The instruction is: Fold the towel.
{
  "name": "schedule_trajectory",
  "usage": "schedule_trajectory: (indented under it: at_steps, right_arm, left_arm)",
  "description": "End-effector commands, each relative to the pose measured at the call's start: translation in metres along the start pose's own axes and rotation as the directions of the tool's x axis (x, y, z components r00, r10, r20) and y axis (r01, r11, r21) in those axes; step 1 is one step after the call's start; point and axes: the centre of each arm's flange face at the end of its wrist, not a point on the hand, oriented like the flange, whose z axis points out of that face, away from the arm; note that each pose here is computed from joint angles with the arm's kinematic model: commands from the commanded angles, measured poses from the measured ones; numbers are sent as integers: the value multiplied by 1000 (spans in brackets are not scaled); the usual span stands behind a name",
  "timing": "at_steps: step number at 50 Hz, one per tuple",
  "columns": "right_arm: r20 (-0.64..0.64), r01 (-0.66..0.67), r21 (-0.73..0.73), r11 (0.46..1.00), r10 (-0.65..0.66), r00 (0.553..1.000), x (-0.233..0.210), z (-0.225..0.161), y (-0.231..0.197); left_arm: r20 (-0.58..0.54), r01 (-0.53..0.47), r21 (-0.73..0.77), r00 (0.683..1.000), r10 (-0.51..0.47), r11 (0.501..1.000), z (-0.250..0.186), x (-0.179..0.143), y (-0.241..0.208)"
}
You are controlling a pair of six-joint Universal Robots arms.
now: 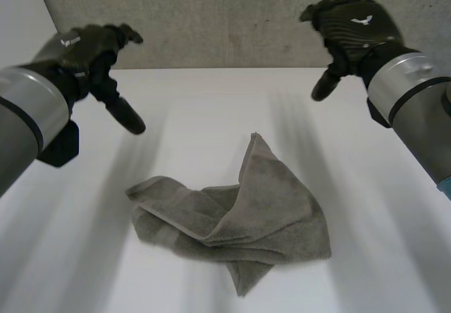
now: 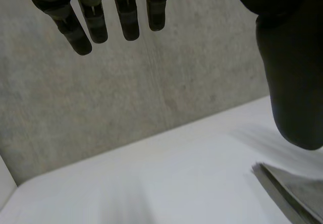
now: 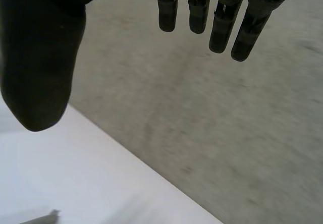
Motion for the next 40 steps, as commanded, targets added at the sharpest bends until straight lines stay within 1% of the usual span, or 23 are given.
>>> schedule_trajectory:
  at_steps: [1,2,3,4,5,6,7,8,10,11,13,14,16,17,19,20,21,22,24,27,32,40]
  right_arm:
    - [317,168,-8,986,-157,935,-29,10,24]
    - [357,205,-8,979,-189,915,-34,12,30]
    - [382,237,-20,971,-212,900,-39,15,39]
    - [382,238,-20,971,-212,899,-39,15,40]
    - [400,264,-37,964,-228,888,-42,20,51]
    - [422,288,-61,956,-237,875,-45,26,65]
    - [446,305,-90,948,-236,864,-49,32,81]
    - [446,305,-90,948,-236,863,-49,32,81]
    - [496,344,-125,931,-242,834,-62,38,106]
    - [496,344,-125,930,-242,834,-62,38,106]
    - [529,393,-148,908,-263,807,-69,42,125]
    - [529,393,-148,908,-263,807,-69,42,125]
    - [550,441,-170,881,-287,784,-72,46,146]
    - [550,441,-170,881,-287,784,-72,46,146]
    - [567,479,-181,859,-307,765,-75,49,164]
    - [567,479,-181,859,-307,765,-75,49,164]
    - [574,492,-188,850,-312,757,-76,48,171]
    - [574,492,-188,850,-312,757,-76,48,171]
    - [578,506,-200,839,-316,753,-77,48,179]
    - [574,506,-203,839,-316,755,-78,49,182]
    - [562,514,-193,836,-335,756,-81,52,178]
    - [559,513,-191,837,-337,758,-81,55,180]
  left_arm:
    - [-12,-60,-177,998,59,982,-7,-2,53]
    - [-13,-80,-216,997,79,973,-9,-4,66]
    - [-13,-80,-216,997,79,973,-9,-4,67]
    - [-13,-96,-247,995,96,964,-9,-6,80]
    - [-14,-111,-264,994,111,958,-9,-7,94]
    - [-14,-111,-264,994,111,958,-9,-7,95]
    - [-15,-120,-261,993,121,958,-8,-8,106]
    - [-15,-121,-261,993,121,958,-8,-8,106]
    - [-18,-138,-242,990,137,961,-5,-9,128]
    - [-18,-138,-242,990,138,961,-4,-9,128]
    - [-38,-161,-232,987,156,959,-3,-5,144]
    - [-38,-161,-232,987,156,959,-3,-5,144]
    - [-60,-178,-233,984,169,956,-2,-1,157]
    - [-60,-178,-233,984,169,956,-2,-1,157]
    - [-122,-198,-253,978,171,947,-2,10,173]
    - [-123,-198,-253,978,171,947,-2,10,173]
    - [-157,-207,-263,973,170,942,-3,16,180]
    - [-157,-207,-263,973,170,942,-3,16,180]
    - [-198,-215,-277,967,163,936,-1,22,190]
    - [-211,-218,-289,964,161,932,4,24,200]
    - [-213,-222,-298,964,162,928,12,26,207]
    - [-211,-219,-286,964,162,933,26,28,205]
